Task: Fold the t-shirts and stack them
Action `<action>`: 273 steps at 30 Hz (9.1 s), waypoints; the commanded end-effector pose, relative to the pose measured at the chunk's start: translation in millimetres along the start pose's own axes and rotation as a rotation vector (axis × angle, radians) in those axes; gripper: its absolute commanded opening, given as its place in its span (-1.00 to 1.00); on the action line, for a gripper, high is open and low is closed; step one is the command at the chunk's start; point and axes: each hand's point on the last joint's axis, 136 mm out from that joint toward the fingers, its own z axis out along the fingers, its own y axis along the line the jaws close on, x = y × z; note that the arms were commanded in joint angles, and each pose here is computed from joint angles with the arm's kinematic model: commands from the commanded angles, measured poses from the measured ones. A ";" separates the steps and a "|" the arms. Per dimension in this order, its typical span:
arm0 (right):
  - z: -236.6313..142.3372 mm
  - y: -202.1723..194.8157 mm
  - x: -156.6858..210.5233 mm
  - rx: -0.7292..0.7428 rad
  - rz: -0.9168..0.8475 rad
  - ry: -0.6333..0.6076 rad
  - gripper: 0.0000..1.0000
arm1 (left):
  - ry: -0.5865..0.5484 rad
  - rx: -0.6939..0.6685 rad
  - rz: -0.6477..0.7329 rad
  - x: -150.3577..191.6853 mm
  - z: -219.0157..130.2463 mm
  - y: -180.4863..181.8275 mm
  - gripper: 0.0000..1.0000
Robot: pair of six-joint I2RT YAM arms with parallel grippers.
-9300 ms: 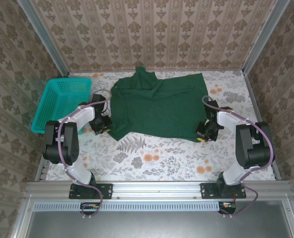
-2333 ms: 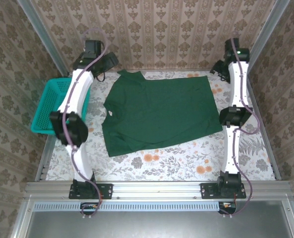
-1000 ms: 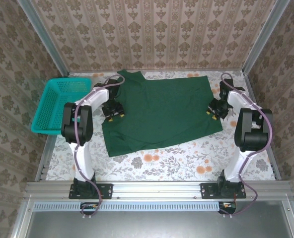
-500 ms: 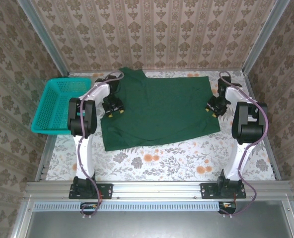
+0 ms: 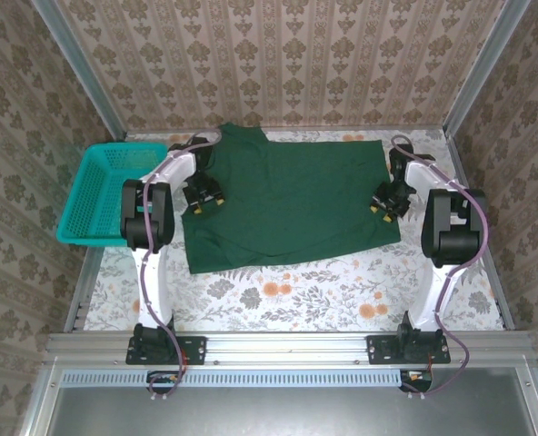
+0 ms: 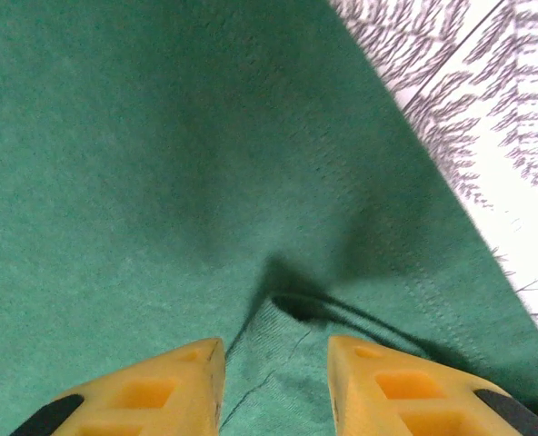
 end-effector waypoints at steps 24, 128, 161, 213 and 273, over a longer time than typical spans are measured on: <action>11.5 -9.9 -3.0 0.110 -0.018 0.009 -0.53 | -0.001 -0.020 0.067 8.4 -9.3 5.2 0.23; -33.7 -37.8 64.0 -0.049 -0.134 -0.043 -1.00 | 0.154 0.066 -0.366 99.3 -12.8 35.3 -0.63; -50.0 -155.4 149.0 0.010 0.284 -0.122 -1.00 | -0.093 0.130 0.077 239.1 -96.7 96.2 -1.00; -21.2 -66.6 -2.4 0.067 0.170 -0.048 -1.00 | -0.053 -0.148 0.297 32.4 -110.2 -11.0 -1.00; 0.1 -110.2 102.5 0.089 0.035 0.041 0.08 | 0.123 -0.234 -0.024 161.7 -17.0 123.0 -0.29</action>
